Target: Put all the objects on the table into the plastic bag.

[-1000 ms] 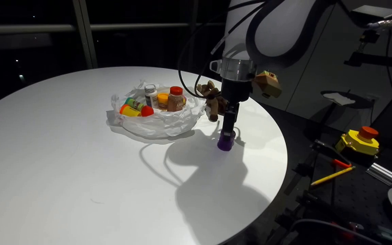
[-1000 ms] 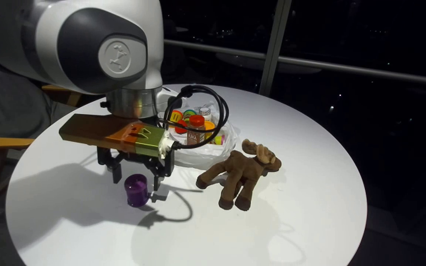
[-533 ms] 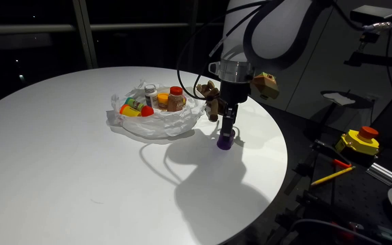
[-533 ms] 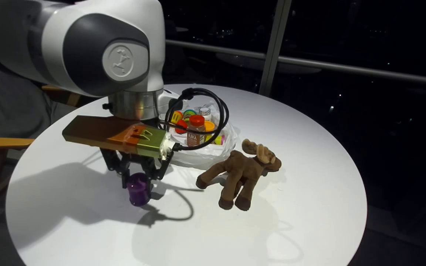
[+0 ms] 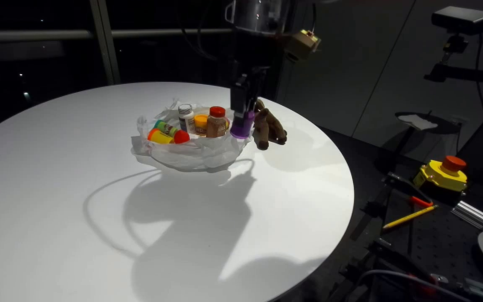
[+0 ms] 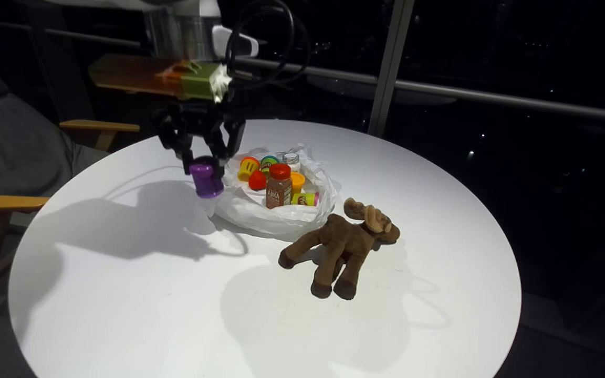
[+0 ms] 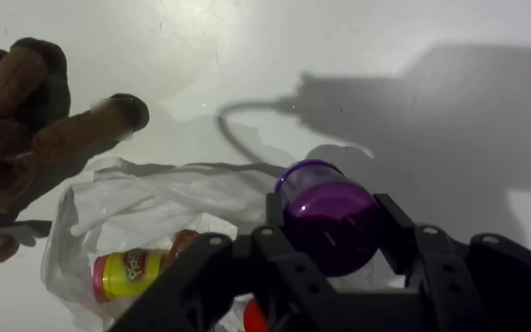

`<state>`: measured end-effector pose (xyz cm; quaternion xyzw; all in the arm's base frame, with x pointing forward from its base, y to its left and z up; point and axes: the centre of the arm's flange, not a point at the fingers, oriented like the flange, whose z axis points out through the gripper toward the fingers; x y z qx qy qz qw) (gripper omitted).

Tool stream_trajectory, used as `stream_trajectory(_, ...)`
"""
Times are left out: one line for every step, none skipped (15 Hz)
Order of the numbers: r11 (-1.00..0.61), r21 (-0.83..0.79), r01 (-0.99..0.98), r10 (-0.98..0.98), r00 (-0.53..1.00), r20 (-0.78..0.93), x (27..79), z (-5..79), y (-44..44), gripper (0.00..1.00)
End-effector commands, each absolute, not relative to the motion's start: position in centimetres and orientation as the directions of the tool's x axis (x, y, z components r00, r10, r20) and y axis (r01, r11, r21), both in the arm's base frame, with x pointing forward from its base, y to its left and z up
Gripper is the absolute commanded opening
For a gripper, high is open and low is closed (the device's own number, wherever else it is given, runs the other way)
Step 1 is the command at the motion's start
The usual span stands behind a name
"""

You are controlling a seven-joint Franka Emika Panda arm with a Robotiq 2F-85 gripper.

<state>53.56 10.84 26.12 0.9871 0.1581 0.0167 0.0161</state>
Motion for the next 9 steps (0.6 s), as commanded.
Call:
stream_trajectory(-0.952, 0.051, 0.303, 0.306, 0.950, 0.061, 60.0, 29.2, 13.2, 0.26)
stream_trajectory(-0.951, 0.054, 0.303, 0.307, 0.949, 0.071, 61.5, 29.4, 13.5, 0.26)
stream_trajectory(-0.949, 0.070, 0.307, 0.312, 0.946, 0.083, 63.1, 29.1, 13.3, 0.26)
stream_trajectory(-0.948, 0.078, 0.309, 0.315, 0.945, 0.091, 64.5, 28.7, 13.0, 0.26)
stream_trajectory(-0.949, 0.083, 0.304, 0.311, 0.946, 0.093, 65.8, 28.0, 12.8, 0.26)
stream_trajectory(-0.952, 0.087, 0.295, 0.303, 0.948, 0.095, 67.1, 27.2, 12.3, 0.26)
stream_trajectory(-0.953, 0.085, 0.290, 0.297, 0.951, 0.089, 68.1, 26.5, 12.1, 0.26)
stream_trajectory(-0.954, 0.082, 0.287, 0.294, 0.952, 0.087, 68.9, 25.8, 12.0, 0.26)
stream_trajectory(-0.955, 0.082, 0.284, 0.291, 0.953, 0.085, 69.8, 25.1, 11.9, 0.26)
